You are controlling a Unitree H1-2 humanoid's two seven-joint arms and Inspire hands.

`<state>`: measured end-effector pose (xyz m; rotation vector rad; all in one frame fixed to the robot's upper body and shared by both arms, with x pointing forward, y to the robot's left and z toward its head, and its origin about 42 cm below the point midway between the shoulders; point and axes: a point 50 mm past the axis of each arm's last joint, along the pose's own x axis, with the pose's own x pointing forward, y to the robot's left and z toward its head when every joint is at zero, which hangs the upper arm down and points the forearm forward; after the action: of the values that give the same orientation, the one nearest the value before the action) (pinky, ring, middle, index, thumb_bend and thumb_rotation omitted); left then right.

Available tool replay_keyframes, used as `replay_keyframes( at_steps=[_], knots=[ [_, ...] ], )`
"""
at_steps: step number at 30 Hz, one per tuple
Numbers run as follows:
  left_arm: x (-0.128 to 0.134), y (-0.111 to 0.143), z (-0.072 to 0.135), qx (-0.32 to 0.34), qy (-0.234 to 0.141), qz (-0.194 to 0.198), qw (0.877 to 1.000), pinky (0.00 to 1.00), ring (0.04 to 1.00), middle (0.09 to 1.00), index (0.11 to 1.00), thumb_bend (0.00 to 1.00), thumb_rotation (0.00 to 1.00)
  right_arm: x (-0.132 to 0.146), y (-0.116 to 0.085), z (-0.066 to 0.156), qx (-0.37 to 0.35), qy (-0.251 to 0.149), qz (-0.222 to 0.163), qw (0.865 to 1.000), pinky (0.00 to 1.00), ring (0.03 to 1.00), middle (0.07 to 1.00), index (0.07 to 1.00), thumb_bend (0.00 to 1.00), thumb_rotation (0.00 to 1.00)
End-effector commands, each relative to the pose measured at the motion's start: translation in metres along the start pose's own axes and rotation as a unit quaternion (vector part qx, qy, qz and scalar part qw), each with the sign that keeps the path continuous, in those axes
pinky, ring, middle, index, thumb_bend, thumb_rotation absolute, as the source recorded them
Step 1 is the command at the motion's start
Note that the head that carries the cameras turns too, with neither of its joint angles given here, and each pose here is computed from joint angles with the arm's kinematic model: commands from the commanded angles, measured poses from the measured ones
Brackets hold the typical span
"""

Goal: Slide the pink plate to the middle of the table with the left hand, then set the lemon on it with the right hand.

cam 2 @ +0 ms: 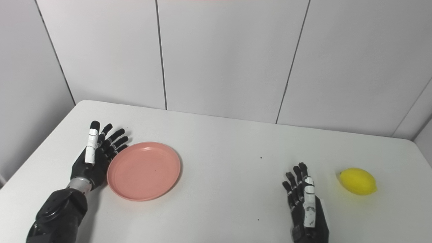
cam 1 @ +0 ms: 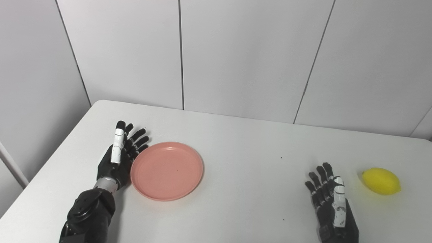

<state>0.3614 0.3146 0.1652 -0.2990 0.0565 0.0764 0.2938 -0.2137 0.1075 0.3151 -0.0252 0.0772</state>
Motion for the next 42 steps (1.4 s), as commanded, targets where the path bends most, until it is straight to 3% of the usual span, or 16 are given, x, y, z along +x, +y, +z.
replay_keyframes(
  at_steps=[1,24,42],
  knots=[
    [0.002,-0.011,0.014,-0.001,-0.031,-0.012,0.999,0.92,0.895,0.900,0.973,0.82,0.86,-0.020,-0.001,-0.035,0.024,0.062,-0.022,0.998,0.97,0.967,1.000,1.000,0.68,0.95],
    [-0.003,-0.047,-0.018,-0.050,-0.012,0.011,0.999,0.88,0.872,0.898,0.971,0.82,0.89,-0.019,0.001,-0.036,0.023,0.062,-0.017,0.998,0.97,0.967,1.000,1.000,0.69,0.95],
    [-0.003,-0.067,-0.040,-0.062,0.005,-0.004,0.998,0.88,0.882,0.913,0.970,0.80,0.91,-0.018,0.008,-0.036,0.030,0.060,-0.020,0.998,0.97,0.962,1.000,1.000,0.67,0.93]
  ],
)
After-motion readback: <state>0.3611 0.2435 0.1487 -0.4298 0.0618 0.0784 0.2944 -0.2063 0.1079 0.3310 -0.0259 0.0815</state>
